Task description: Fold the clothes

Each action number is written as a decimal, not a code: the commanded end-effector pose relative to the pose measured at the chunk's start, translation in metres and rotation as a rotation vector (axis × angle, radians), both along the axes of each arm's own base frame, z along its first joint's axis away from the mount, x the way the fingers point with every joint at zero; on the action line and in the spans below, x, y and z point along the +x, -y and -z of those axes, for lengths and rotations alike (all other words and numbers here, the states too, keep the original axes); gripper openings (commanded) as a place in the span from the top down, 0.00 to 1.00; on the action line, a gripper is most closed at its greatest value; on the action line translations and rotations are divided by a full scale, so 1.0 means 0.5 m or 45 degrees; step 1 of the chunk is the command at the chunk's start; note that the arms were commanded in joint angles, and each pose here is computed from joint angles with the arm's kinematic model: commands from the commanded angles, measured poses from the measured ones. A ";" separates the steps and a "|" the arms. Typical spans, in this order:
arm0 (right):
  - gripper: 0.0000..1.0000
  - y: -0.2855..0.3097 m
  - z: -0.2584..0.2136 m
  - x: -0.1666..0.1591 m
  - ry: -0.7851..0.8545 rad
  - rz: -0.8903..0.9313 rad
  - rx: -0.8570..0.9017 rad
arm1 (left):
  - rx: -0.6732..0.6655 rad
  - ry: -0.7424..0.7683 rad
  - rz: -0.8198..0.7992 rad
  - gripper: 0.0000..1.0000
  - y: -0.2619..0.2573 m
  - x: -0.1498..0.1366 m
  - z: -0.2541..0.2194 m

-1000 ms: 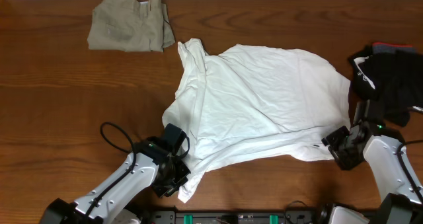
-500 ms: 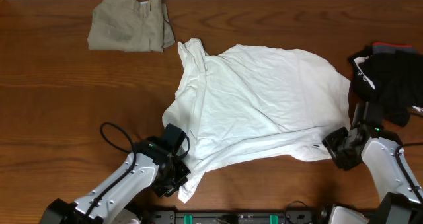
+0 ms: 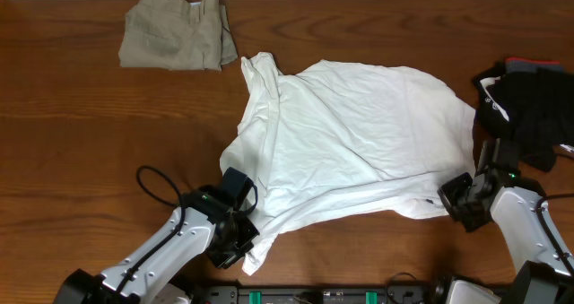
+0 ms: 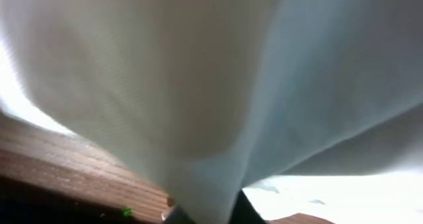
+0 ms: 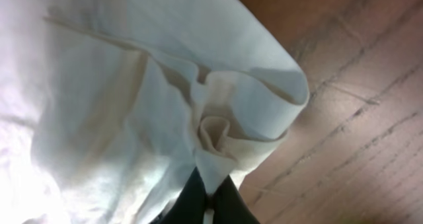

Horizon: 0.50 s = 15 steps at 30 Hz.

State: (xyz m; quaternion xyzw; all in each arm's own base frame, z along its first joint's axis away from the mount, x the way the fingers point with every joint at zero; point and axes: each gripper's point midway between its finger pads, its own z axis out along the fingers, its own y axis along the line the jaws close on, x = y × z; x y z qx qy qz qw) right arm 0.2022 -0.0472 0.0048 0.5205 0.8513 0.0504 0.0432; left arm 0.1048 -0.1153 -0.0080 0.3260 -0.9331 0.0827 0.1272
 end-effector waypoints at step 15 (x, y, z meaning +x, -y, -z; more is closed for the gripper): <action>0.96 0.004 -0.118 -0.057 0.065 -0.044 -0.097 | 0.066 0.090 0.100 0.94 -0.041 -0.020 -0.021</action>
